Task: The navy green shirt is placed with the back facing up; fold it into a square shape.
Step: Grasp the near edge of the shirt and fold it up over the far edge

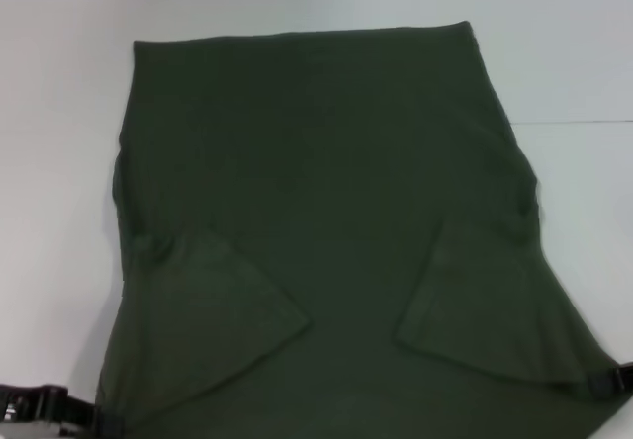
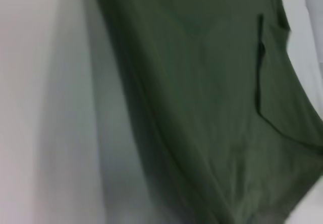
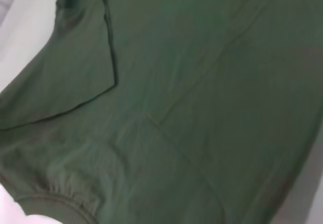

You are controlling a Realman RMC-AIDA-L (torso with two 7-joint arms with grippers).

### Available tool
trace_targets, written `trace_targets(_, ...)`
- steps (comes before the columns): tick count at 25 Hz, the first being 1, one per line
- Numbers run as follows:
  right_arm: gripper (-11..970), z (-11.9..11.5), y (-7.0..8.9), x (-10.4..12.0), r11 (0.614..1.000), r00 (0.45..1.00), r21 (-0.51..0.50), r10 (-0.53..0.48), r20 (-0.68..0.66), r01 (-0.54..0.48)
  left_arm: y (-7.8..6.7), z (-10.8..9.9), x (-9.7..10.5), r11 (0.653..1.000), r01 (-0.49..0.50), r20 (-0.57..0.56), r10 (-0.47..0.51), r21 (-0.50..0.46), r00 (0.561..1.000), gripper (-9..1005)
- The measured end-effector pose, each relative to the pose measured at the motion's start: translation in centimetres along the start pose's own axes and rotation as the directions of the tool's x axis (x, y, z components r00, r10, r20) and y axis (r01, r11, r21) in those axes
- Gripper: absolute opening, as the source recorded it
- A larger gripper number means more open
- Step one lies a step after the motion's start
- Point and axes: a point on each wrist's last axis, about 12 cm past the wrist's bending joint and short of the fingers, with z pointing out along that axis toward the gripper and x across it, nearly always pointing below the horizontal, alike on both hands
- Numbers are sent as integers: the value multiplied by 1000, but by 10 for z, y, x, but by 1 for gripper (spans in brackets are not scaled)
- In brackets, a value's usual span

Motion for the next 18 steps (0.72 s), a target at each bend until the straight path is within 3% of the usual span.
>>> trace_targets(3,53,-2,2,4,1000,1000,-26,-12,-2,12,-4,-3,1,999,-16,-13,16,35,1000,60)
trace_targets(8,60,-20,3,-6,999,993,-40,-4,122,9,-13,-16,-14,995,-34,89,25,97,996,59)
trace_targets(13,68,-41,1,-23,999,948,-47,20,318,-5,-25,-24,-44,989,-48,251,12,138,968,59)
trace_targets(18,75,-49,4,-48,999,881,-49,11,474,14,-34,-17,-78,985,-76,402,8,153,915,58)
